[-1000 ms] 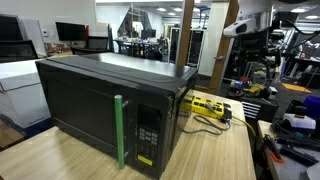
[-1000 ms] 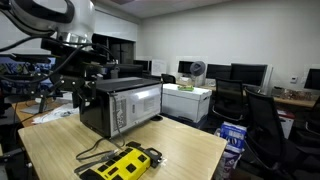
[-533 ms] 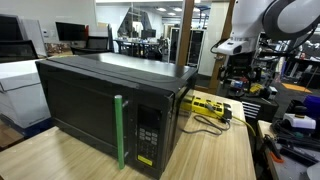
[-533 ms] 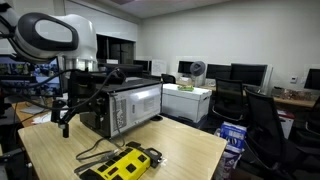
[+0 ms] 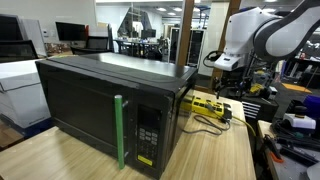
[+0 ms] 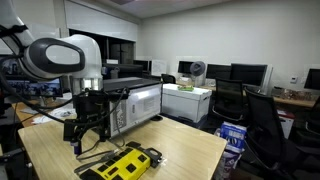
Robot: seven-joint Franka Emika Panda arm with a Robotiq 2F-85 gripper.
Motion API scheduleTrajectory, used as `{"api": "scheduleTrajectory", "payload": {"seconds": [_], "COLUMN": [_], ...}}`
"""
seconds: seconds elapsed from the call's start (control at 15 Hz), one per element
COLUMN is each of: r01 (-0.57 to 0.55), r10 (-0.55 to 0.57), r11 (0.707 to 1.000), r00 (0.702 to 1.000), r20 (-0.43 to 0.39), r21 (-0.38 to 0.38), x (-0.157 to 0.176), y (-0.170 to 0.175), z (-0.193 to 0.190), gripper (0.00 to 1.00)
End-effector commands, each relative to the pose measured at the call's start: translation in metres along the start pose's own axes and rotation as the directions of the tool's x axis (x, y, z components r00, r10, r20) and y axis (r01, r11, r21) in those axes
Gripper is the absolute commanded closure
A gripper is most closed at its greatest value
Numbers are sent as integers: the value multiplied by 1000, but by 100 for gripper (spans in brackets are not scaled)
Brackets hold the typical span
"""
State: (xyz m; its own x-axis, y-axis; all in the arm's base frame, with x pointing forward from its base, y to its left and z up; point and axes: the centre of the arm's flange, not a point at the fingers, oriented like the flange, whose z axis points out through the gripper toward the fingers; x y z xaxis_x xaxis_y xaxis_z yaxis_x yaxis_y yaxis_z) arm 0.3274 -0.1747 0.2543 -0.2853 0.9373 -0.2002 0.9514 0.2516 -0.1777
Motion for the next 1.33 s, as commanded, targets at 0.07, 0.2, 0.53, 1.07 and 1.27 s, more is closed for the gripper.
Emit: {"api": "scheduleTrajectory", "payload": {"seconds": [0.07, 0.2, 0.53, 1.07, 1.27], "r01": [105, 137, 196, 230, 230], "r10": [-105, -135, -193, -226, -228], "r11": [994, 991, 980, 973, 973], "r00": [993, 989, 978, 970, 970], "r20": [50, 61, 83, 84, 78], "r21": [-9, -15, -34, -33, -18], "x": [-3, -1, 1, -1, -1], "y": [11, 16, 36, 55, 55], "z": [28, 34, 44, 58, 65], "gripper": [0, 0, 0, 0, 0]}}
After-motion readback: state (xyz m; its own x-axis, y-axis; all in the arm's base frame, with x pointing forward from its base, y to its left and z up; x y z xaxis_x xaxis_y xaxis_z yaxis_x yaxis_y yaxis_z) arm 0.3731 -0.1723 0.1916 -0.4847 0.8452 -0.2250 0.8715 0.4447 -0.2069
